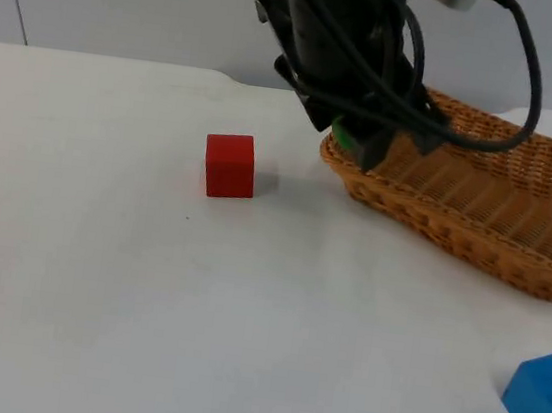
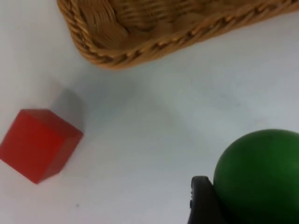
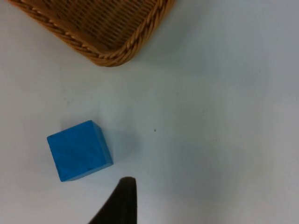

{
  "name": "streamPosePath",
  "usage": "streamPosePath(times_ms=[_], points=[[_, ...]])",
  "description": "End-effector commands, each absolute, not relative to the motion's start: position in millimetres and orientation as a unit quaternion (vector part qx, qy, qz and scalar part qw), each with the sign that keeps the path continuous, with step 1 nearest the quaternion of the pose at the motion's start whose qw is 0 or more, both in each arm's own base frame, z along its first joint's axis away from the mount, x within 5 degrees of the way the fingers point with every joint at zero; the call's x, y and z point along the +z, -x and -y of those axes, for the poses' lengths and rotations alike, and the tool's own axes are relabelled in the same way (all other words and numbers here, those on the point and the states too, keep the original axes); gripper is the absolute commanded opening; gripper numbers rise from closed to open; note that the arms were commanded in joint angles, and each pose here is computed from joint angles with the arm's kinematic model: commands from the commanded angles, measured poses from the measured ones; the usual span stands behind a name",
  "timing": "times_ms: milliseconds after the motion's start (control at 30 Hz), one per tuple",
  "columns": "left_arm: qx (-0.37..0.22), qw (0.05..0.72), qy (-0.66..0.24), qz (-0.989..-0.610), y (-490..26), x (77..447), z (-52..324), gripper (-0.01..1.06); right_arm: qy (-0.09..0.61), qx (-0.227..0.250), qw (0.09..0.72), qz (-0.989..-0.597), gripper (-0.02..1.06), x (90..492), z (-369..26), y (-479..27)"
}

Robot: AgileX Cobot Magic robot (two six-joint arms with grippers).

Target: Place all geometric objects except the red cube into the basket.

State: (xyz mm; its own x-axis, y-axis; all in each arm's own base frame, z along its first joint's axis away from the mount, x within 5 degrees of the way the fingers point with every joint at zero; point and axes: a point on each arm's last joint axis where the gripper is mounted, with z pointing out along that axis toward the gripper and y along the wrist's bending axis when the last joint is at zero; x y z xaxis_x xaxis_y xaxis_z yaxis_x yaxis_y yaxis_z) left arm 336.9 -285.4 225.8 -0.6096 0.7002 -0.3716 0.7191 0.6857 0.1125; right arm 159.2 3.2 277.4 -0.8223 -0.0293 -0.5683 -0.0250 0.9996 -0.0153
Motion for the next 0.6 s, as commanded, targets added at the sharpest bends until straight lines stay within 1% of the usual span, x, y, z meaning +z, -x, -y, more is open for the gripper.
streamPosePath(times_ms=[0, 67, 300, 400, 467, 567], points=[[-0.027, 0.217, -0.396, -0.892, -338, 229, 288, 0.00, 0.010, -0.004, 0.304, -0.953, 1.05, 279, -2, -159], [-0.037, 0.241, -0.395, -0.886, -343, 227, 292, 0.00, 0.010, -0.004, 0.304, -0.953, 1.05, 279, -2, -159], [-0.053, 0.280, -0.391, -0.875, -361, 215, 310, 0.00, 0.010, -0.004, 0.304, -0.953, 1.05, 279, -2, -159], [-0.051, 0.295, -0.393, -0.869, -380, 205, 325, 0.00, 0.010, -0.004, 0.305, -0.952, 1.05, 279, -2, -160], [-0.047, 0.304, -0.395, -0.866, -396, 190, 337, 0.00, 0.010, -0.004, 0.307, -0.952, 1.05, 279, -2, -160], [-0.048, 0.312, -0.396, -0.862, -406, 181, 345, 0.00, 0.010, -0.004, 0.307, -0.952, 1.05, 279, -2, -160]])
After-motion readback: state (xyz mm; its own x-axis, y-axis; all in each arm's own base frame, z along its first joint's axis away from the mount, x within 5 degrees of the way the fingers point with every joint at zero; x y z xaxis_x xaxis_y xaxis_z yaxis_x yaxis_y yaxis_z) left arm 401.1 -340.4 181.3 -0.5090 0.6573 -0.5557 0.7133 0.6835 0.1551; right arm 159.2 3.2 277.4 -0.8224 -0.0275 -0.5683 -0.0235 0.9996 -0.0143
